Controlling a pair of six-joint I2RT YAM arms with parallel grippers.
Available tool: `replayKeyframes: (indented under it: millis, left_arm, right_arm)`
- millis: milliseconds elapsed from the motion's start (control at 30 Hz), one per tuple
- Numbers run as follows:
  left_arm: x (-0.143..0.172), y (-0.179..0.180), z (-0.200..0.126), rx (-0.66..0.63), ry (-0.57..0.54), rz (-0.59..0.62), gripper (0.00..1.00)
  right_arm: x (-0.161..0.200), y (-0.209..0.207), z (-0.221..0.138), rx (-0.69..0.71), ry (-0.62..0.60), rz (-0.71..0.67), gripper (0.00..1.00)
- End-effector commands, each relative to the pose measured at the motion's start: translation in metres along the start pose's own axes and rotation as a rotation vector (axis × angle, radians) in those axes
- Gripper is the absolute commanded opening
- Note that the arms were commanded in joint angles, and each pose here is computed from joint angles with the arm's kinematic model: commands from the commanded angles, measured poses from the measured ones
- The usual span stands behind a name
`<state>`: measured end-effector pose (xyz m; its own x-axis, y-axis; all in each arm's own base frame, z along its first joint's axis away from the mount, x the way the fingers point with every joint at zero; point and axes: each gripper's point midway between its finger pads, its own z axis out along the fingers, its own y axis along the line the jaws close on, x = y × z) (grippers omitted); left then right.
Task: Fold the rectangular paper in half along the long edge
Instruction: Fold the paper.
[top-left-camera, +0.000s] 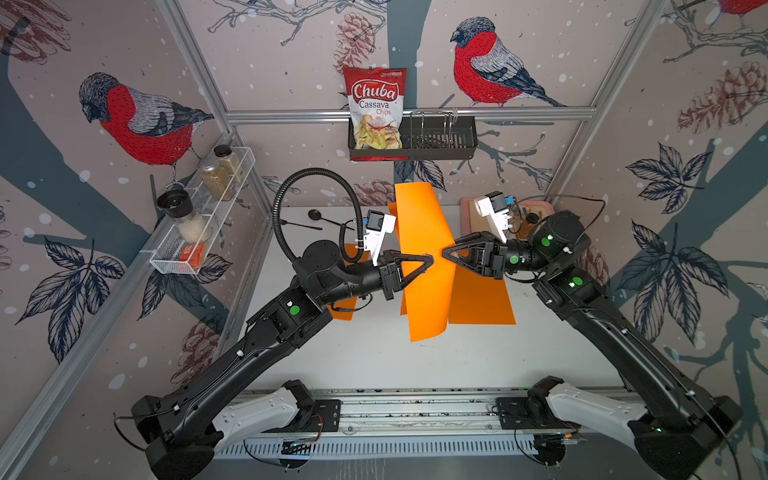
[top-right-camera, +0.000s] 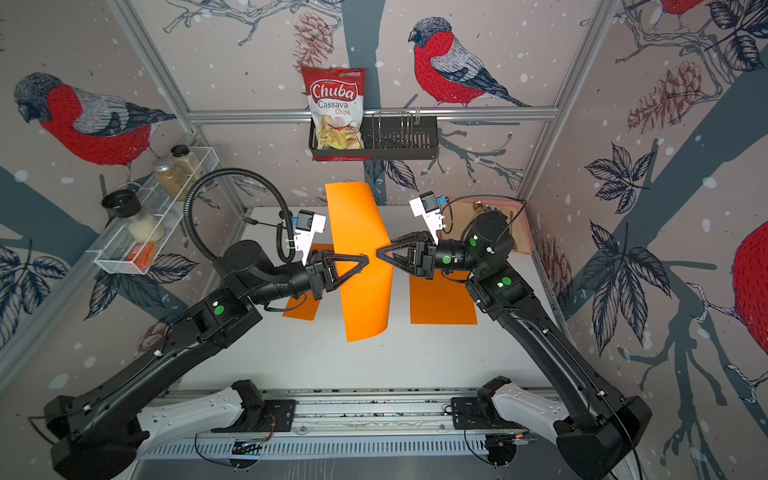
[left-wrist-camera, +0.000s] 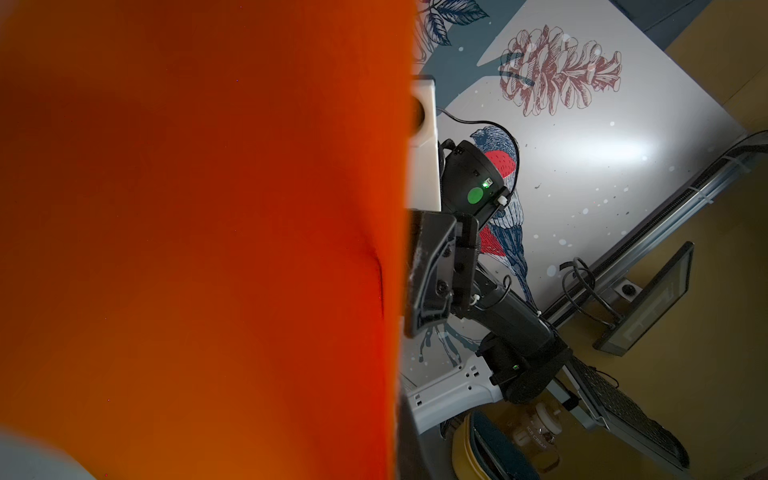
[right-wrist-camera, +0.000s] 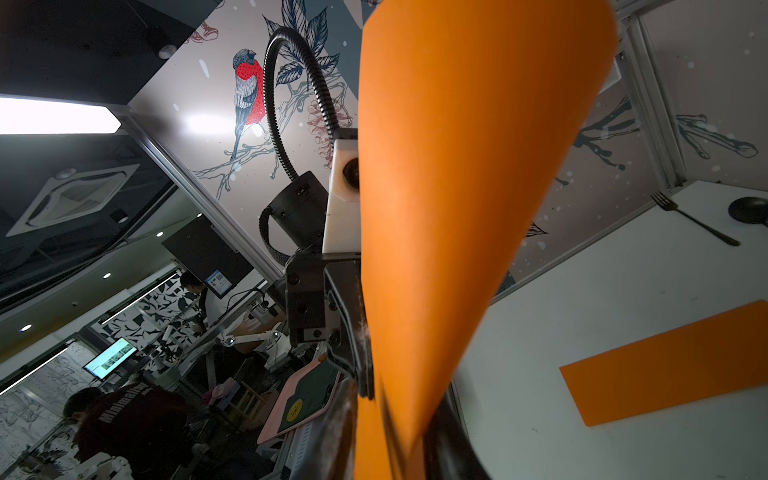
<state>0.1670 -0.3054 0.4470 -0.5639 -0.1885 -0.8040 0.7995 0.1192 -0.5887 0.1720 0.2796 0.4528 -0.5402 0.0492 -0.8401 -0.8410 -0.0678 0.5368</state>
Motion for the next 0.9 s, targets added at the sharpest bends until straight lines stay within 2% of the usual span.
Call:
replayKeyframes:
  millis: [0,133,200,233,267,300,333,433,567,633,700,800,867]
  left_arm:
    - [-0.01,-0.023,-0.003,0.111,-0.041,0.052,0.0]
    - [-0.009,-0.027,-0.005,0.139,-0.052,0.061,0.0]
    - [-0.009,-0.028,-0.005,0.143,-0.055,0.066,0.0]
    - [-0.01,-0.028,-0.005,0.144,-0.056,0.067,0.0]
    - [-0.009,-0.028,-0.005,0.145,-0.055,0.068,0.0]
    - [-0.009,-0.028,-0.005,0.147,-0.055,0.07,0.0]
    - [-0.008,-0.028,-0.004,0.145,-0.051,0.067,0.0]
    - [-0.007,-0.025,-0.003,0.14,-0.042,0.068,0.0]
    - [-0.007,-0.027,-0.003,0.147,-0.042,0.065,0.0]
    - [-0.006,-0.028,-0.003,0.153,-0.042,0.066,0.0]
    - [-0.005,-0.027,-0.002,0.159,-0.038,0.061,0.0]
    - [-0.001,-0.025,0.001,0.166,-0.022,0.05,0.0]
    - [0.0,-0.026,0.003,0.175,-0.017,0.052,0.0]
  right_arm:
    - [-0.002,0.007,-0.004,-0.013,0.0,-0.03,0.17]
    - [-0.004,0.013,-0.007,-0.017,-0.002,-0.042,0.0]
    - [-0.003,0.016,-0.008,-0.027,0.003,-0.047,0.0]
    - [-0.003,0.018,-0.009,-0.033,0.005,-0.049,0.03]
    - [-0.003,0.021,-0.009,-0.038,0.006,-0.053,0.17]
    - [-0.003,0.022,-0.009,-0.039,0.009,-0.054,0.22]
    - [-0.003,0.023,-0.01,-0.041,0.01,-0.058,0.21]
    - [-0.006,0.027,-0.011,-0.036,-0.005,-0.075,0.0]
    - [-0.011,0.028,-0.011,-0.036,-0.022,-0.082,0.0]
    - [-0.015,0.028,-0.01,-0.034,-0.031,-0.083,0.18]
    - [-0.018,0.026,-0.01,-0.029,-0.04,-0.087,0.19]
    - [-0.024,0.027,-0.011,-0.024,-0.067,-0.1,0.01]
    - [-0.027,0.03,-0.012,-0.034,-0.081,-0.107,0.0]
